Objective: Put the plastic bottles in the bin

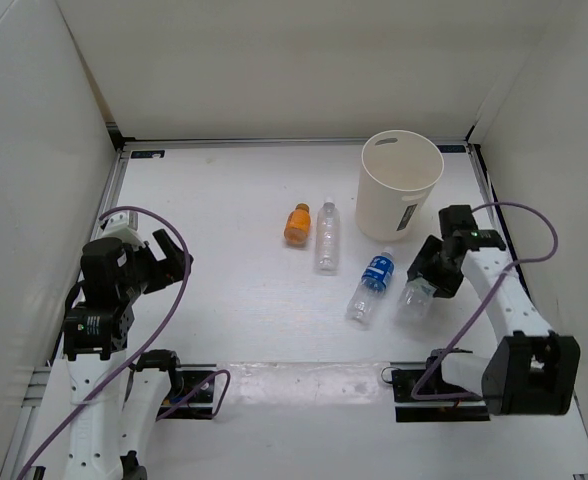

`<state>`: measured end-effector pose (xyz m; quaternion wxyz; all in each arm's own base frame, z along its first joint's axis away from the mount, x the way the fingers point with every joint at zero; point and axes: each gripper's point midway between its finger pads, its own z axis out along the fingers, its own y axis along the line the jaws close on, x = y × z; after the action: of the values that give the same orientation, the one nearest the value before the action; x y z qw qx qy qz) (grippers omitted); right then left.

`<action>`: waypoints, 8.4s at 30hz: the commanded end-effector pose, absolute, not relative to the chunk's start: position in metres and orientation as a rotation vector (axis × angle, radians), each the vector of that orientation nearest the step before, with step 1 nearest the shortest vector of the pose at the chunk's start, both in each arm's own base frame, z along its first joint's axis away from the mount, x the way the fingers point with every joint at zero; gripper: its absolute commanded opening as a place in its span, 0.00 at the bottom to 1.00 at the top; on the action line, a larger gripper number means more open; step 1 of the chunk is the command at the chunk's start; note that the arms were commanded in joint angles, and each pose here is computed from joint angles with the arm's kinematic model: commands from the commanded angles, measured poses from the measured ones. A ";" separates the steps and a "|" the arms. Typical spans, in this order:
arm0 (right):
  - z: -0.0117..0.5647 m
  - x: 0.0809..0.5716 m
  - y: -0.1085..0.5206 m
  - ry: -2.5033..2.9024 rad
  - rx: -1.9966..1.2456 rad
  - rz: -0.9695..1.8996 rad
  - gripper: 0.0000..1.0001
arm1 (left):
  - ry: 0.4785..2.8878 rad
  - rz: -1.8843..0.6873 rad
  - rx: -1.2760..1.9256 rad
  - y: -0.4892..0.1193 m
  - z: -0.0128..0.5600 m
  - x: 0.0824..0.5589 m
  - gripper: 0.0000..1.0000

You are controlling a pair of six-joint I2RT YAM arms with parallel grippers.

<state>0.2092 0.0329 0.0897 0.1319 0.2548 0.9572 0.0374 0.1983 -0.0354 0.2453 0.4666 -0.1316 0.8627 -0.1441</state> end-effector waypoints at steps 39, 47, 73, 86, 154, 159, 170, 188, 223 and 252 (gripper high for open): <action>0.361 0.464 0.073 1.958 0.416 0.321 0.12 | 2.115 -0.368 -0.325 -0.037 0.246 0.199 1.00; 0.327 0.466 0.075 2.035 0.388 0.215 0.50 | 2.122 -0.364 -0.325 -0.037 0.245 0.201 1.00; 0.409 0.274 0.037 1.904 0.442 0.211 0.90 | 2.145 -0.342 -0.340 -0.034 0.242 0.203 1.00; 0.276 0.155 0.010 2.164 0.409 0.116 0.90 | 2.169 -0.383 -0.326 -0.040 0.235 0.209 1.00; 0.266 0.139 0.027 2.112 0.255 0.238 0.90 | 2.652 -0.465 0.491 -0.290 0.063 0.416 0.80; 0.266 0.138 0.027 2.112 0.255 0.238 0.90 | 2.679 -0.497 0.480 -0.289 0.056 0.415 0.72; 0.266 0.138 0.027 2.110 0.254 0.236 0.90 | 2.693 -0.583 0.519 -0.293 0.056 0.407 0.53; 0.267 0.137 0.025 2.101 0.262 0.233 0.90 | 2.499 -0.674 0.442 -0.288 0.145 0.408 0.36; 0.273 0.131 0.025 2.046 0.258 0.270 0.90 | 1.694 -1.272 0.666 -0.468 0.392 0.401 0.40; 0.271 0.132 0.029 2.066 0.226 0.281 0.90 | 1.866 -1.008 0.541 -0.411 0.388 0.403 1.00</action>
<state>0.1274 0.0259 0.2670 0.4911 0.1032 0.8579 0.1102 0.4204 -0.4698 0.3086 0.3948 0.2386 0.7667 -0.4465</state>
